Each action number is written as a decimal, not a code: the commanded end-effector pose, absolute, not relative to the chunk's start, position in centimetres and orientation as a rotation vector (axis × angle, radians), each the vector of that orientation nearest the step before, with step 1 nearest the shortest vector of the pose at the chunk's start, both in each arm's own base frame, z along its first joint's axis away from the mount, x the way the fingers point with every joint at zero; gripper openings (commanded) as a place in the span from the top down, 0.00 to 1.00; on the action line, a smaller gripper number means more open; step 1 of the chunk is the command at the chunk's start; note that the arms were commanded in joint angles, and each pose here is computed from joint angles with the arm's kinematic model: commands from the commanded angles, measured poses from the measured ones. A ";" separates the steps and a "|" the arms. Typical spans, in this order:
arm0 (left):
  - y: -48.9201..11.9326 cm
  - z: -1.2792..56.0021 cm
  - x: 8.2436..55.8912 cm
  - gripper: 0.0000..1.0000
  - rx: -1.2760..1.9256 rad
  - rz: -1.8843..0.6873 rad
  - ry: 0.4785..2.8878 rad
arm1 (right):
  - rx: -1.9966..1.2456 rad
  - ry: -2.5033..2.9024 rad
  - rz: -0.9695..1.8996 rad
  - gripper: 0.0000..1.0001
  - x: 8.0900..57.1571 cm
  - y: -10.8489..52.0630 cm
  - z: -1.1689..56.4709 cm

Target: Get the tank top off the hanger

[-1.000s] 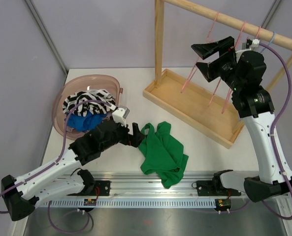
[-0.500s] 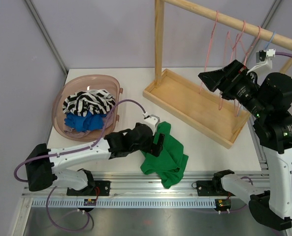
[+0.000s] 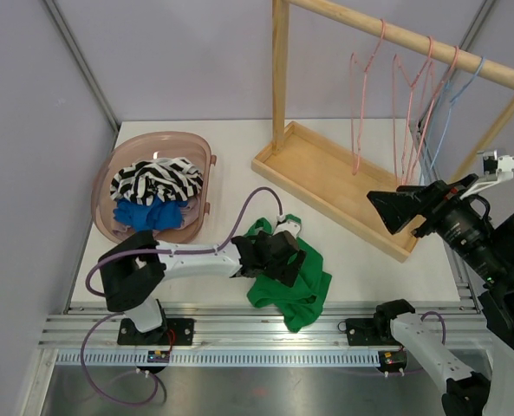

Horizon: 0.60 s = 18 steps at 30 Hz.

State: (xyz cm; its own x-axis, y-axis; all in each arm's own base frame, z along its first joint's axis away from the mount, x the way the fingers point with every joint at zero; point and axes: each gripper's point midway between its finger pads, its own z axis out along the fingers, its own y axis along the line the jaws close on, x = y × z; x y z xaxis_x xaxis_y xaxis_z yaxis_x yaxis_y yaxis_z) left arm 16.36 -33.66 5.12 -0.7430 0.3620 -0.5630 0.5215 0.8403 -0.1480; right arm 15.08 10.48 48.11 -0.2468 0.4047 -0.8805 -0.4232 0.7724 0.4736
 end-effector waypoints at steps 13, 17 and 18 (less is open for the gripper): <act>-33.7 -1.1 15.9 1.00 0.620 -0.344 2.562 | -0.258 1.570 0.895 0.00 9.7 12.4 47.6; -32.3 4.3 18.5 1.00 0.507 -0.275 2.447 | -0.258 1.535 0.882 0.01 8.7 12.0 47.6; -31.3 5.3 18.8 1.00 0.494 -0.232 2.443 | -0.257 1.532 0.882 0.01 8.7 12.0 47.6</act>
State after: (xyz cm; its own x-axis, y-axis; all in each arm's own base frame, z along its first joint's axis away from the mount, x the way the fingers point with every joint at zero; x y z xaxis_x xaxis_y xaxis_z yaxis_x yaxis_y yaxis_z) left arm 17.65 -35.12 2.88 -0.7470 0.3079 -0.5892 0.4784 0.8644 -0.1548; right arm 8.99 11.84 46.94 -0.2361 0.3423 -0.9095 -0.5988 0.6859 0.4136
